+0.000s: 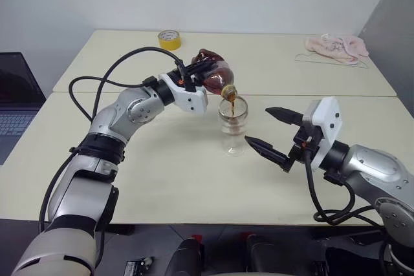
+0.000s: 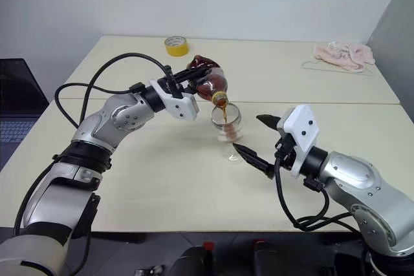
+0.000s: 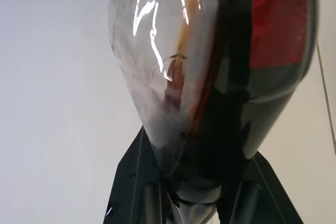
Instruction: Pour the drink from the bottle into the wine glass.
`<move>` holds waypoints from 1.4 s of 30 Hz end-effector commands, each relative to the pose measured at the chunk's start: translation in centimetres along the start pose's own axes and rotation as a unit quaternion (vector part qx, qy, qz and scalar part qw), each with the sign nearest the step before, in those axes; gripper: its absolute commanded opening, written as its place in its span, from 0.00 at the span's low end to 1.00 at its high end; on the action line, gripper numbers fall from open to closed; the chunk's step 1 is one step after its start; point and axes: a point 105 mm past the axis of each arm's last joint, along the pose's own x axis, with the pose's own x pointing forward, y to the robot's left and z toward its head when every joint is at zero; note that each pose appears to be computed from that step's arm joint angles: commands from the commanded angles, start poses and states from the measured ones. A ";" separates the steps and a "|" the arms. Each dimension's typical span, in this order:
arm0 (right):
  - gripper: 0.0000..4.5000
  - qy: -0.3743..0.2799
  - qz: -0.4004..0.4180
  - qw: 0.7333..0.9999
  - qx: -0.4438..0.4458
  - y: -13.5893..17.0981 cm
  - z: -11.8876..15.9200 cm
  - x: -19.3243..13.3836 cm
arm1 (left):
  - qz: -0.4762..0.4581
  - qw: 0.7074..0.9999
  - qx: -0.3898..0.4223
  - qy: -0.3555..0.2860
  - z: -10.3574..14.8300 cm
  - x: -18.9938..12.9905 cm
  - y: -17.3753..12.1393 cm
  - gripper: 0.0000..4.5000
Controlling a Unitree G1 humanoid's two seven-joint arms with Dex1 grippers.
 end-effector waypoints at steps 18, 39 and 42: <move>1.00 -0.023 0.054 0.998 -0.020 1.0 3.3 -1.3 | 0.034 0.999 0.033 -0.020 0.4 0.3 2.4 0.16; 1.00 -0.023 0.058 0.998 -0.014 1.5 2.8 -1.2 | 0.036 0.998 0.035 -0.022 0.4 0.3 2.5 0.16; 1.00 -0.023 0.057 0.998 -0.014 1.5 2.8 -1.1 | 0.035 0.999 0.026 -0.020 0.4 0.3 2.4 0.16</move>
